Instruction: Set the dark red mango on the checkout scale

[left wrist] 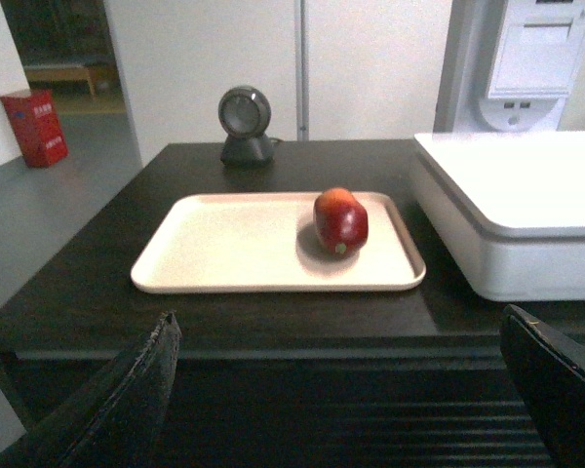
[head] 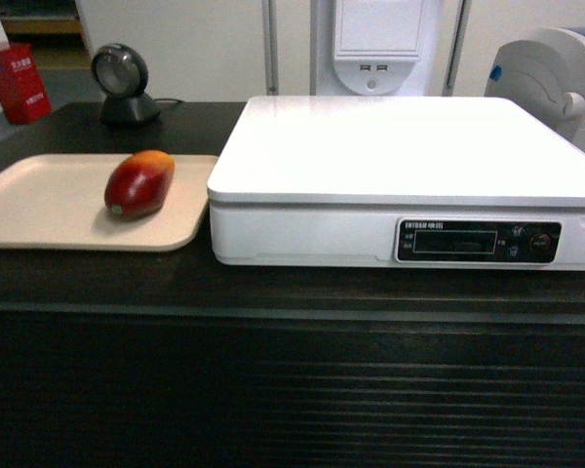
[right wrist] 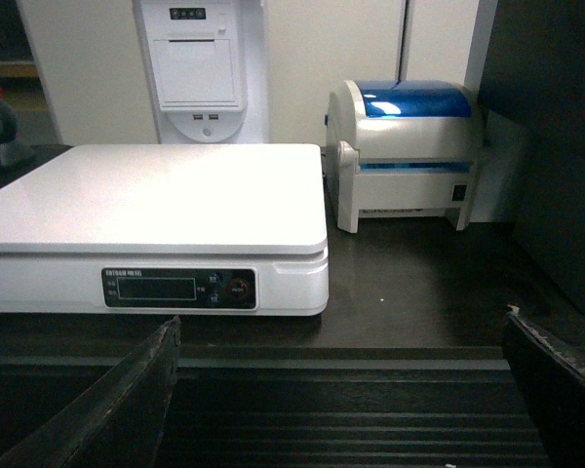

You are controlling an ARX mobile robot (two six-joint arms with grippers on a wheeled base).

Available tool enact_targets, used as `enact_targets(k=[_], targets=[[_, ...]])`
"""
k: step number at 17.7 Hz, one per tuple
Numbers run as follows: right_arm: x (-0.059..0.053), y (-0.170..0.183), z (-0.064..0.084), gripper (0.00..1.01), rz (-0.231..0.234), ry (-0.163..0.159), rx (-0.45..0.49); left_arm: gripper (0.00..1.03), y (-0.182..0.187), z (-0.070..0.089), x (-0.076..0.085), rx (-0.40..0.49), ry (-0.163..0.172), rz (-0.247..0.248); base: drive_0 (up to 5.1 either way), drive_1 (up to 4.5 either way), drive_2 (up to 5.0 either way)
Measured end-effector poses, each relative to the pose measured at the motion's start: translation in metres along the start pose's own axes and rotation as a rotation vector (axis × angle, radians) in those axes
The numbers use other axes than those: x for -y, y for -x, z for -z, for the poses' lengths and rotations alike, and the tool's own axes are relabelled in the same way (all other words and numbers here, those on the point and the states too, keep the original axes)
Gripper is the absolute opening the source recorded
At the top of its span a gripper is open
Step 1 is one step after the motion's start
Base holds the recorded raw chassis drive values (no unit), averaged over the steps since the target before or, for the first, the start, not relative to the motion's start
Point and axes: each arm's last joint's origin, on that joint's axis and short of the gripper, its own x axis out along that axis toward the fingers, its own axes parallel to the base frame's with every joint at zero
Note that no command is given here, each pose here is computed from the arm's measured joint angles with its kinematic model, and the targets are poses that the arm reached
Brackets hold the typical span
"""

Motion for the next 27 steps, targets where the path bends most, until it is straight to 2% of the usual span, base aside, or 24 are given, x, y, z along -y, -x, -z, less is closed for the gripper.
enact_targets(k=[27], targets=[[0.0,0.0,0.0,0.98,0.001,-0.001,0.0,0.98,0.0,0.0007,0.0,-0.01,0.003,-0.006,0.0,0.0,0.0]])
